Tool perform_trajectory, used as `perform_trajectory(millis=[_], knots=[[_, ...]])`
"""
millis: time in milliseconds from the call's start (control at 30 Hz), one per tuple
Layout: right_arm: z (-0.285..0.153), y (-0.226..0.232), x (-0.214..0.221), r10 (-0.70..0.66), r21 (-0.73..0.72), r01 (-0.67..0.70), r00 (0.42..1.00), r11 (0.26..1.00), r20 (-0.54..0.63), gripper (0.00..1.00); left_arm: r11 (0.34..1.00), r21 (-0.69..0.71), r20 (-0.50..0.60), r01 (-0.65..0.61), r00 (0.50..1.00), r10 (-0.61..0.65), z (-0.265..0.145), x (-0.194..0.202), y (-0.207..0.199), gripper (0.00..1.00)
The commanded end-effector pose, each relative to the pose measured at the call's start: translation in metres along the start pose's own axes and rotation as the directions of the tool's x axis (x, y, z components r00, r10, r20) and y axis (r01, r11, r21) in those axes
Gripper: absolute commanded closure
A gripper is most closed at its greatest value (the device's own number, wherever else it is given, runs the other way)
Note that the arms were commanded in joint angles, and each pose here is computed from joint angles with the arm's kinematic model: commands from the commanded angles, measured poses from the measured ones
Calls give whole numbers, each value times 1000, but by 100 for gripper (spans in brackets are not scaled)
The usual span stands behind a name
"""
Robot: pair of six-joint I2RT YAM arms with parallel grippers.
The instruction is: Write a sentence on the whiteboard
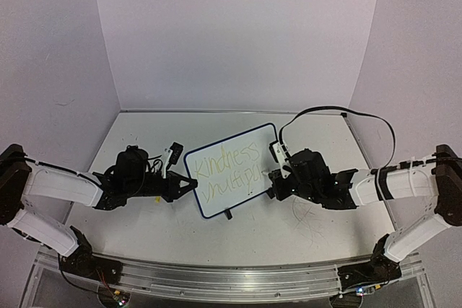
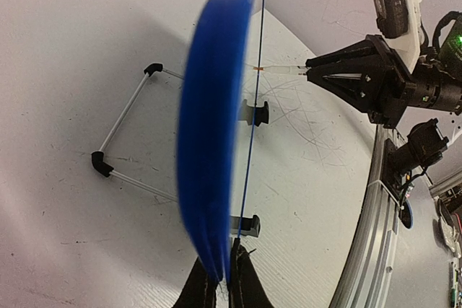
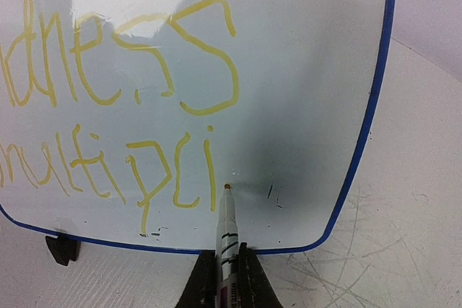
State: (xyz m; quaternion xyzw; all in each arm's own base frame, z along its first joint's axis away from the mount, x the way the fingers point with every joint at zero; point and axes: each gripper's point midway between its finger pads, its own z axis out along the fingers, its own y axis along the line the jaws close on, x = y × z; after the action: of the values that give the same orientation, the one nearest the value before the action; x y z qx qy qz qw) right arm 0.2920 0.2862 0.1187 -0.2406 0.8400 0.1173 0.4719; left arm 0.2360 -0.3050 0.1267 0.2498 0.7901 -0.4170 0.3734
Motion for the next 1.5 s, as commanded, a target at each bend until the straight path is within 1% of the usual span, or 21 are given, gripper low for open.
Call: perform_trajectory(millis=[0,233,700,967,1467], knots=[[4,-2,-23,30,32,-32,998,999,63,100,997,-70,-42,-25,999,22,1,8,14,100],[3,-13,-22,45,93,-50,997,994,64,100,997,-69,-38,-27,999,24,0,7,14,100],[-2,-19,-37,47,122,-60,993,991,107,100,997,-67,-38,-26,999,23,-1,8,13,100],[0,-12,-44,40,93,-50,993,994,114,100,997,-68,-37,-27,999,25,-1,8,14,100],[4,8,-24,22,25,-23,998,999,60,100,997,-70,-38,-28,999,26,0,7,14,100]])
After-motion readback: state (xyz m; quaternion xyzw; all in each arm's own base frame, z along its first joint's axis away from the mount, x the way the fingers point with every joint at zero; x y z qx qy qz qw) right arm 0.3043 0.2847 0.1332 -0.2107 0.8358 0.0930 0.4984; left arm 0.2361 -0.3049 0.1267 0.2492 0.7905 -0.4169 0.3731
